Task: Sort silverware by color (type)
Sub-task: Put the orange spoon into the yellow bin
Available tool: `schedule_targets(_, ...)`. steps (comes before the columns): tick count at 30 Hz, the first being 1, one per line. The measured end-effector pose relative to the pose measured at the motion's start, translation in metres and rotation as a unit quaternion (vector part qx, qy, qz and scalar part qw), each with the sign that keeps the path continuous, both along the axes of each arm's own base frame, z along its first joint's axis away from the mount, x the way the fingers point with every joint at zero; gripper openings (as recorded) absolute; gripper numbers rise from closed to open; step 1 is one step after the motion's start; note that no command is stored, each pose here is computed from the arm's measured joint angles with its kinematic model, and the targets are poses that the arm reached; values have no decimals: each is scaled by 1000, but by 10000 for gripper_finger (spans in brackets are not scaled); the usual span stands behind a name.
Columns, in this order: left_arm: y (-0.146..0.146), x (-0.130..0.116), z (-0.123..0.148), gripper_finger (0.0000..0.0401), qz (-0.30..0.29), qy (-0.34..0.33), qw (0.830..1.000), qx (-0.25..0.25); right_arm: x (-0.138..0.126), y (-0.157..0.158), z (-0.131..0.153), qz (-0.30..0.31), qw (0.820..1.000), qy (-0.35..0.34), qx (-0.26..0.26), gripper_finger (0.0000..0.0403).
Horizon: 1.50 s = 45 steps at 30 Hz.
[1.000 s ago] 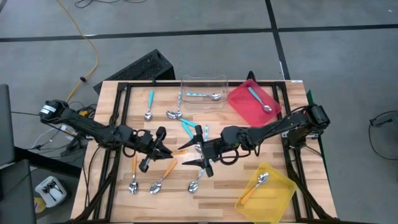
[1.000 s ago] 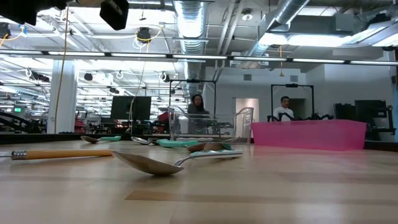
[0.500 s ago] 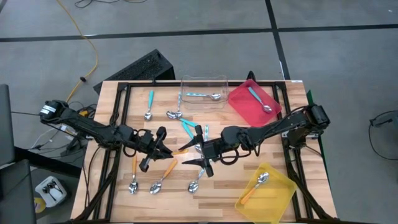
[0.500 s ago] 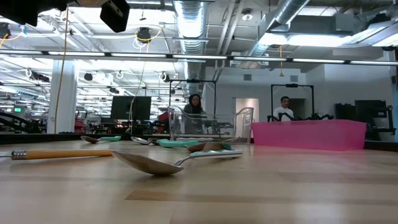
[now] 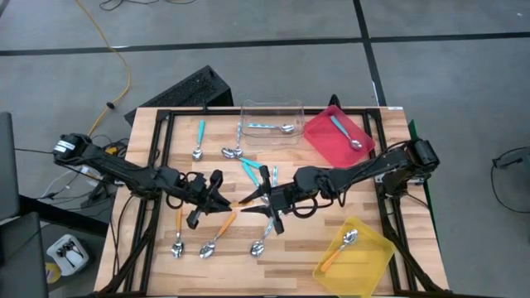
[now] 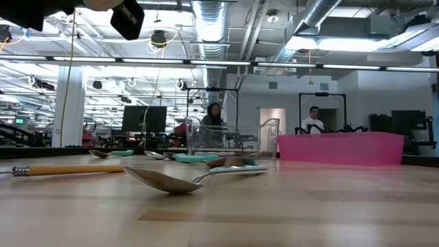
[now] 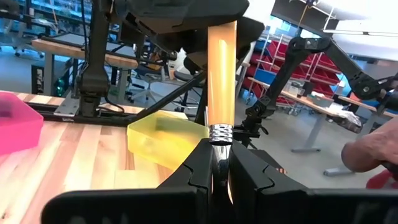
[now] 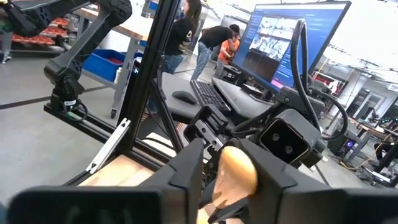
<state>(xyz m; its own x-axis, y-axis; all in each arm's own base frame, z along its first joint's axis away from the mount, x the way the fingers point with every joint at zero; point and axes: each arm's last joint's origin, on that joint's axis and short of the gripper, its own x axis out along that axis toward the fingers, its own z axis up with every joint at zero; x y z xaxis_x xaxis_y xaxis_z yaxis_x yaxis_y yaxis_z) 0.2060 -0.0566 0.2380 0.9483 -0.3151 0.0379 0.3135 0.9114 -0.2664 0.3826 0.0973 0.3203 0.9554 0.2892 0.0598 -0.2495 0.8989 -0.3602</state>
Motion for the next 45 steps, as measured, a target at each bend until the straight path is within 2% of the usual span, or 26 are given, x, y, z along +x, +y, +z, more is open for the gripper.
schedule_targets(5,0,1,-1,13,-6,3,1000,-3,0,0,-3,1,1000,14,-5,57)
schedule_targets(13,2,1,-2,21,23,6,1000,0,1,-4,-4,-10,999,29,15,55)
schedule_targets(18,3,1,2,72,44,-11,999,9,2,-6,-10,-38,996,67,46,54)
schedule_targets(23,3,1,0,133,47,-1,999,14,-2,-5,-12,-92,985,101,109,54)
schedule_targets(30,5,1,-4,180,69,18,997,18,-28,11,-8,-210,955,159,136,54)
schedule_targets(39,4,1,-5,185,67,23,997,17,-86,31,8,-332,912,196,144,54)
schedule_targets(45,4,1,-6,185,67,27,997,18,-125,38,10,-368,879,229,198,54)
